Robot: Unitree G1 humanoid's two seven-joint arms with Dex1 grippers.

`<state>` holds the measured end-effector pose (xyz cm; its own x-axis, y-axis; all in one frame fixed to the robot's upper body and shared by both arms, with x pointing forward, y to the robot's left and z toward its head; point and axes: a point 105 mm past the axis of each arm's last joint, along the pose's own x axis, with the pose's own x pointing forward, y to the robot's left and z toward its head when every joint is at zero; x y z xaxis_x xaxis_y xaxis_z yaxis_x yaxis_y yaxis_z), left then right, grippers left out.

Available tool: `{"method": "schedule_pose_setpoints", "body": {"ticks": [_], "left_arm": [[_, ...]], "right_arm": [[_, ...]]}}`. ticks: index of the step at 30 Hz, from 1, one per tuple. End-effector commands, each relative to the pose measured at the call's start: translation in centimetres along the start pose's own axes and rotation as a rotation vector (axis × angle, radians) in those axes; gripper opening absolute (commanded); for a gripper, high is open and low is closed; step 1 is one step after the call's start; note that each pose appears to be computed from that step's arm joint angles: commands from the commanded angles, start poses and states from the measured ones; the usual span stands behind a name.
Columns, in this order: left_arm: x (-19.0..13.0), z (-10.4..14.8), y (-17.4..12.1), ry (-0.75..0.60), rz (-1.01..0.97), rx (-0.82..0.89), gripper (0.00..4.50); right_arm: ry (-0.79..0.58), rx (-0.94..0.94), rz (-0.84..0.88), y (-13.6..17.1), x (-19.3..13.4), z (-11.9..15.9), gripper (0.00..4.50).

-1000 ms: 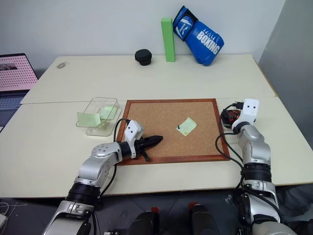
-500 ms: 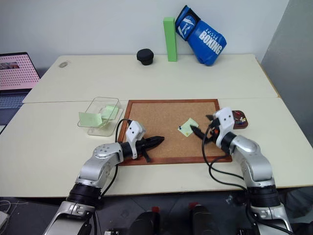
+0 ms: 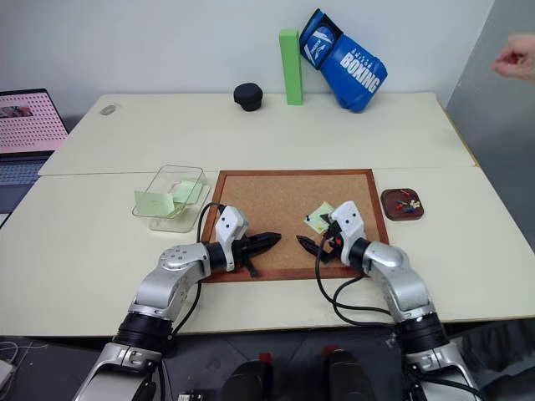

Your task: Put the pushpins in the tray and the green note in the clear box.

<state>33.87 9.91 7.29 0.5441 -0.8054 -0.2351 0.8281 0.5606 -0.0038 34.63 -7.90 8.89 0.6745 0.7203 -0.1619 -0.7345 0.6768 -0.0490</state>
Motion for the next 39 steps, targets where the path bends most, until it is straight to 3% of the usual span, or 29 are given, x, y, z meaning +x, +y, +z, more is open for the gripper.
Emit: {"method": "schedule_pose_setpoints", "body": {"ticks": [1, 20, 25, 33, 39], "left_arm": [[-0.3, -3.1, -0.5, 0.098, -0.006, -0.059, 0.0], [-0.3, -3.0, -0.5, 0.094, -0.001, -0.06, 0.0], [-0.2, -3.0, -0.5, 0.094, -0.001, -0.061, 0.0], [-0.2, -3.2, -0.5, 0.095, 0.0, -0.064, 0.0], [-0.1, -3.3, -0.5, 0.096, -0.003, -0.068, 0.0]], "right_arm": [[-0.021, -0.041, -0.033, -1.0, 0.2, 0.4, 3.77], [-0.031, -0.036, -0.052, -1.1, 0.5, 0.4, 0.0], [-0.035, -0.056, -0.058, -1.1, 0.5, 0.6, 0.0], [-0.147, -0.03, -0.031, -0.3, -0.4, 4.1, 0.0], [-0.147, -0.059, -0.05, -0.3, -0.8, 5.0, 0.0]]}}
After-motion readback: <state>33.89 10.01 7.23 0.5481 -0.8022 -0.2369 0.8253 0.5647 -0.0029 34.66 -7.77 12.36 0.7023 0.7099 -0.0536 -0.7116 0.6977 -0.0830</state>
